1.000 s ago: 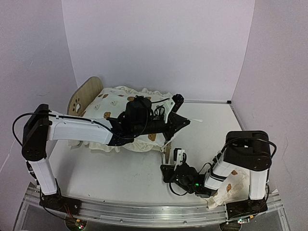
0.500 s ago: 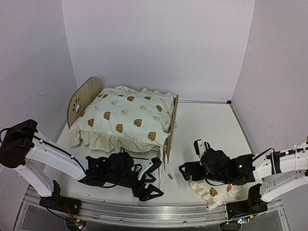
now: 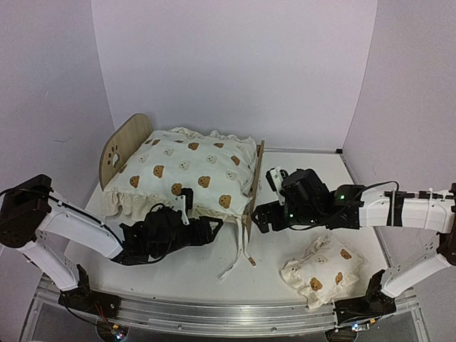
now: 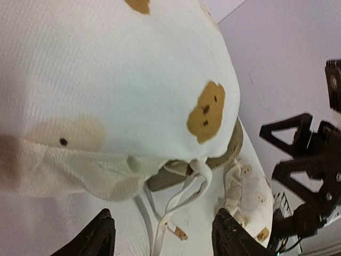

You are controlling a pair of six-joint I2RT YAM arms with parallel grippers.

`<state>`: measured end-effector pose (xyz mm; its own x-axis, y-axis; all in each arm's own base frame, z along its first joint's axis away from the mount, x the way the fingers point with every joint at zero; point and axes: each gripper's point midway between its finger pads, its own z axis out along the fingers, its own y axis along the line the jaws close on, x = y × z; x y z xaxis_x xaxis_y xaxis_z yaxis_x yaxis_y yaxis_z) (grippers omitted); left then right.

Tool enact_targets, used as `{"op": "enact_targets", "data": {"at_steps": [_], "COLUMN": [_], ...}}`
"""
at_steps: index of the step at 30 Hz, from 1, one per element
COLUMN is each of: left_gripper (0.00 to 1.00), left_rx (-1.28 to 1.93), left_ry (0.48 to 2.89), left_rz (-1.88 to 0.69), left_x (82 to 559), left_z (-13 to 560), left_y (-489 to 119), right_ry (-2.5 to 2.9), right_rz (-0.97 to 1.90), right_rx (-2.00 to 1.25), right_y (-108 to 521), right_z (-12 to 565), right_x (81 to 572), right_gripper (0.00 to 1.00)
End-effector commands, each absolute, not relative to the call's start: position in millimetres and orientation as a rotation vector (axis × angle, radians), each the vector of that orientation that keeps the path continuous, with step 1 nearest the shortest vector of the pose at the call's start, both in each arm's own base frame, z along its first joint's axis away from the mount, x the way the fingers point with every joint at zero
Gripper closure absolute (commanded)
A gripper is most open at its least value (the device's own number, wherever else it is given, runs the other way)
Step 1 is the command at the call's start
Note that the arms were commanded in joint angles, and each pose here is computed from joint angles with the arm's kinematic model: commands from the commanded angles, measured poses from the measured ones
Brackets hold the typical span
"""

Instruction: Set up the pet bed

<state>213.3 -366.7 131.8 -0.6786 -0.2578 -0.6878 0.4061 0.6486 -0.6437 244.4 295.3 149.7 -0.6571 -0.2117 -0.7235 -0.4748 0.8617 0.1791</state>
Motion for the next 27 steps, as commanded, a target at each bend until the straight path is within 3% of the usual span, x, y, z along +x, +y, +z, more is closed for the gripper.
{"op": "enact_targets", "data": {"at_steps": [1, 7, 11, 18, 20, 24, 27], "left_gripper": [0.40, 0.49, 0.47, 0.59, 0.55, 0.34, 0.34], "left_rx": [-0.139, -0.311, -0.286, -0.311, -0.294, -0.295, -0.298], "left_ry": [1.842, 1.836, 1.853, 1.881, 1.887, 1.941, 1.934], "left_rz": [-1.170, -1.120, -1.144, -1.135, -1.120, -1.166, -1.150], "left_x": [245, 259, 260, 245, 235, 226, 228], "left_z": [174, 155, 150, 135, 131, 118, 117], "left_y": [-378, -360, -373, -369, -367, -373, -370], "right_ry": [2.253, 2.260, 2.251, 2.255, 2.261, 2.275, 2.281], "right_rz": [0.554, 0.601, 0.668, 0.628, 0.628, 0.615, 0.601], "right_rx": [-0.561, -0.544, -0.509, -0.385, -0.361, -0.317, -0.289], "right_y": [313, 327, 339, 340, 341, 344, 346], "right_z": [163, 164, 173, 175, 172, 165, 162], "right_x": [246, 259, 272, 297, 302, 311, 316], "right_gripper": [0.04, 0.05, 0.16, 0.30, 0.33, 0.35, 0.45]}}
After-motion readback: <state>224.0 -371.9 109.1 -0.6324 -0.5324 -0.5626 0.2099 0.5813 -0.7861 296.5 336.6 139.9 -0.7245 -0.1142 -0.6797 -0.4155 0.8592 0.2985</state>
